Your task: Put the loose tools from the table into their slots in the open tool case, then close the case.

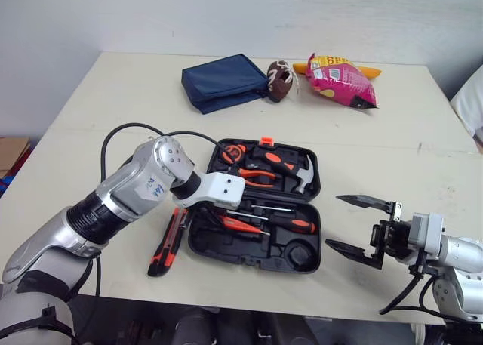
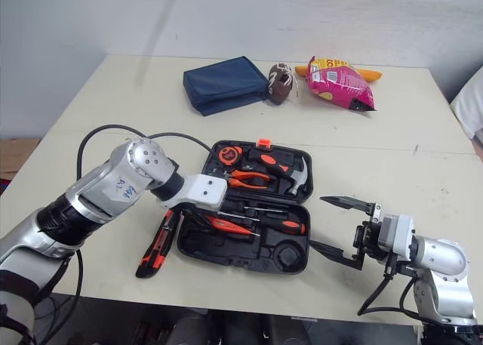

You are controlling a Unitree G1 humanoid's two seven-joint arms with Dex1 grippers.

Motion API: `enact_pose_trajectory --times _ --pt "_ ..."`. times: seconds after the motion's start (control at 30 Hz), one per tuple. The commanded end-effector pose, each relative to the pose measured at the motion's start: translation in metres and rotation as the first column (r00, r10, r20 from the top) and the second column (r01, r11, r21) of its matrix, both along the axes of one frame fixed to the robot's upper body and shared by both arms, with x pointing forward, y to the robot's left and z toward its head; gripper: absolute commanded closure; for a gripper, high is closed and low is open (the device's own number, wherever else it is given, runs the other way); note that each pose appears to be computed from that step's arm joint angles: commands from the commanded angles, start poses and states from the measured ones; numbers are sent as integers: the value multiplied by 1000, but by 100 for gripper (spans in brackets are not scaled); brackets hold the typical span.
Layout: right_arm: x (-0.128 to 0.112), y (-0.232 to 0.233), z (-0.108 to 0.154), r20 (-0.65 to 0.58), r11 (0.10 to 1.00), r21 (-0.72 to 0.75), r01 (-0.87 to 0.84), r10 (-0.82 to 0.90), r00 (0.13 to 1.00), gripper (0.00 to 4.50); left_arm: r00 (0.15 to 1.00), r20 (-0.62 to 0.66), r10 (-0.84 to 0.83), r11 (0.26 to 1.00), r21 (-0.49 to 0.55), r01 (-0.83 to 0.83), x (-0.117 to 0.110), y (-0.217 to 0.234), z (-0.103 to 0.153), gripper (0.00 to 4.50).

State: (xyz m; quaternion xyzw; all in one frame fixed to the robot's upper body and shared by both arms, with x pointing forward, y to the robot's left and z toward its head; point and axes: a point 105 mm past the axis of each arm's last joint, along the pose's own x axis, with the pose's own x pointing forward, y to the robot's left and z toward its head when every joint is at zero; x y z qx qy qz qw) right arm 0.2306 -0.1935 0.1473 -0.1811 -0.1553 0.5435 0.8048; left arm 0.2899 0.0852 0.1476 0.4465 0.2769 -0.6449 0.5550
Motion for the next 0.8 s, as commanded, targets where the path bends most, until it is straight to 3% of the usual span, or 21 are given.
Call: enact_pose_trajectory --times 0.03,0.73,0.8 --pt "-5 0 10 53 1000 3 -3 3 999 0 999 52 11 1000 28 -13 5 3 5 422" --pt "-3 3 9 49 1000 5 -11 11 999 0 995 90 35 992 117 -45 12 17 -6 422" --pt "-2 3 9 48 1000 5 -11 11 999 0 997 80 20 996 83 -27 9 8 -3 422"
